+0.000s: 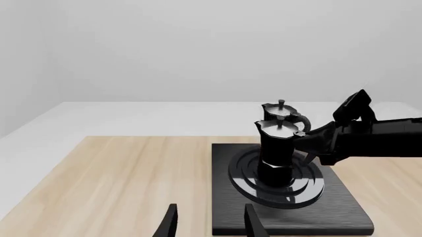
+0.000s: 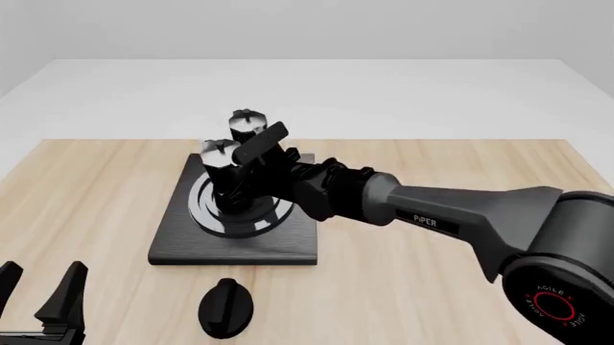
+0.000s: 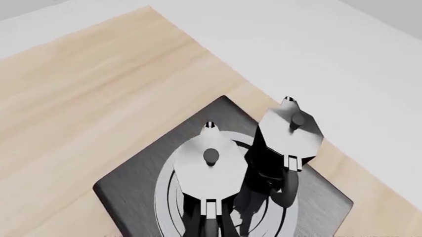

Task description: Put both moka pots on the stove.

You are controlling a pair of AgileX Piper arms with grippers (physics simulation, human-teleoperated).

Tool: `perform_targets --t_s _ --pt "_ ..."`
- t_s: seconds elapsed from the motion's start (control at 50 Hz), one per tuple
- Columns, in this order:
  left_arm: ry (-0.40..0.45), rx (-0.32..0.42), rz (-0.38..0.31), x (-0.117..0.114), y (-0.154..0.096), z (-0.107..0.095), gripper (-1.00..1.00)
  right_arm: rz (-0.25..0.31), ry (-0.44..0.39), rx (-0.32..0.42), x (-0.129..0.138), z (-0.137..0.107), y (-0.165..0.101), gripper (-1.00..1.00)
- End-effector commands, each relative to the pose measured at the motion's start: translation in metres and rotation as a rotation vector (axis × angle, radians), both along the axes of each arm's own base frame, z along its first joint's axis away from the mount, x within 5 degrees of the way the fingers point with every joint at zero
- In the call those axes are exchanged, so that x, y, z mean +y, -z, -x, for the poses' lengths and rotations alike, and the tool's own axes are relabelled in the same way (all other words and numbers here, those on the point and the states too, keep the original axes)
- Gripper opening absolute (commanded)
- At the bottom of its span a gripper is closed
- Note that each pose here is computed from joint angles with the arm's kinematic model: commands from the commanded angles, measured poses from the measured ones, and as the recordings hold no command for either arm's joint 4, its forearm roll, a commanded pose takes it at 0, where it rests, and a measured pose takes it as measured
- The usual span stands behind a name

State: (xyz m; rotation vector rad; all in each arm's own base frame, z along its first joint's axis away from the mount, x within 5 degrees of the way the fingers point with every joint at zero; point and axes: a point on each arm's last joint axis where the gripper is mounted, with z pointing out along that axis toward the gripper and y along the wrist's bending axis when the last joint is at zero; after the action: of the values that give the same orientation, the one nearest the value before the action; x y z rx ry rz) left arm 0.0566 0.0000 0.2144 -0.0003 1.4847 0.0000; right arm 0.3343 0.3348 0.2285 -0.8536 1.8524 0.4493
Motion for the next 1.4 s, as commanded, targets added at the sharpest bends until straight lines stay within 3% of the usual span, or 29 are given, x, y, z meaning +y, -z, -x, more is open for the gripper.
perform_targets --t_s 0.02,0.48,0.7,0.72,1.1,1.4 --pt "0.0 0.0 0.0 0.0 0.0 0.0 1.0 -0.038 0.005 -0.024 0.002 -0.002 -0.014 -1.0" --pt "0.0 0.0 0.0 0.0 0.0 0.0 1.0 -0.017 -0.002 -0.003 0.006 -0.002 -0.006 -1.0" --pt "0.0 0.0 0.0 0.0 0.0 0.0 1.0 -0.019 -0.03 0.003 0.013 0.011 -0.007 -1.0" --pt "0.0 0.0 0.0 0.0 0.0 0.0 1.0 -0.018 -0.034 0.0 0.014 0.013 -0.007 1.0" --pt "0.0 0.0 0.0 0.0 0.0 0.0 1.0 -0.02 -0.035 0.012 0.014 0.017 -0.012 1.0" --pt "0.0 0.0 0.0 0.0 0.0 0.0 1.0 0.007 -0.048 -0.058 -0.004 0.021 -0.052 1.0"
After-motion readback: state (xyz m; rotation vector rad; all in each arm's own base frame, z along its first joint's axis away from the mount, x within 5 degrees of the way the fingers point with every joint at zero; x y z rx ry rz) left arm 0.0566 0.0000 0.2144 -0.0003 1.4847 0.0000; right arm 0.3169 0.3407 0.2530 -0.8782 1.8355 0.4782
